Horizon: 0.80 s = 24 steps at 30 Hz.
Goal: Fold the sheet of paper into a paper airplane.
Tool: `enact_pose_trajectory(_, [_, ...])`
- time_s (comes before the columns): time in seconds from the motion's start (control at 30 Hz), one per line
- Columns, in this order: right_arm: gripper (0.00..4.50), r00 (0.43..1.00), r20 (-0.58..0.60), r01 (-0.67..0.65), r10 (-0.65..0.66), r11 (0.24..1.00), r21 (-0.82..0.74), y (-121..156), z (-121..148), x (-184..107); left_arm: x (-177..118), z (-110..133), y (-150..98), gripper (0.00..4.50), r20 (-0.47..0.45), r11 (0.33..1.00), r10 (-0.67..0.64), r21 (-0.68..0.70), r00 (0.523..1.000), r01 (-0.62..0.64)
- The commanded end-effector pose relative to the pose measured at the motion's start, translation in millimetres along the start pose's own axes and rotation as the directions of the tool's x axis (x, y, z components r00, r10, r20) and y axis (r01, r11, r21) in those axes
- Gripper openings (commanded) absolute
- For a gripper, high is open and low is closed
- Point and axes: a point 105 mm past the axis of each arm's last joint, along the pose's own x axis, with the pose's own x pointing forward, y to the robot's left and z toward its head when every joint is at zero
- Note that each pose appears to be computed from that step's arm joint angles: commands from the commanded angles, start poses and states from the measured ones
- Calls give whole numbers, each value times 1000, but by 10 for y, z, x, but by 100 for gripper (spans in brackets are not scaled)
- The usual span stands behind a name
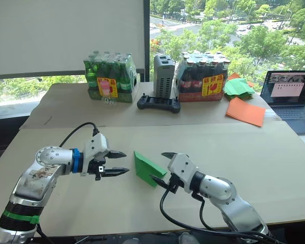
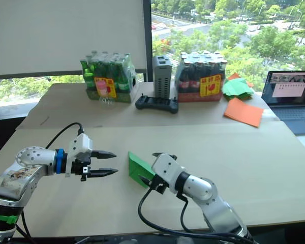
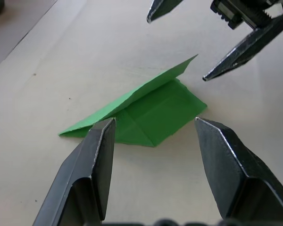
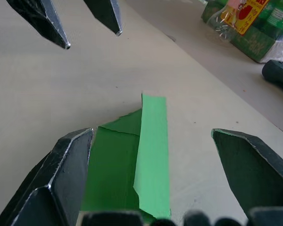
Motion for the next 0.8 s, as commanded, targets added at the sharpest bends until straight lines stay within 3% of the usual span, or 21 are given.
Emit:
enact_pose_trajectory(0.03, [448,998,24,53,-52,998,-41,-26,27,51,20,136,-39,284,60,1000,22,6,998,-22])
enact_pose_trajectory(0.07, [448,999,18,50,-49,997,-56,-11,2,59,27,141,-50,284,66,1000,24,-2,998,-24])
enact_pose_trajectory(0.2, [333,997,30,77,-75,996,-52,-39,-9,46,36,99,-80,284,61,999,35,-20,998,-34])
enact_pose_trajectory(0.5, [15,999,32,-6,8,998,-68,64,-62,38,89,147,-131,284,75,997,55,-55,996,-51])
enact_pose_trajectory(0.8, [2,961,73,-243,266,942,-231,-33,-30,-49,83,225,-76,284,104,995,75,-76,992,-67])
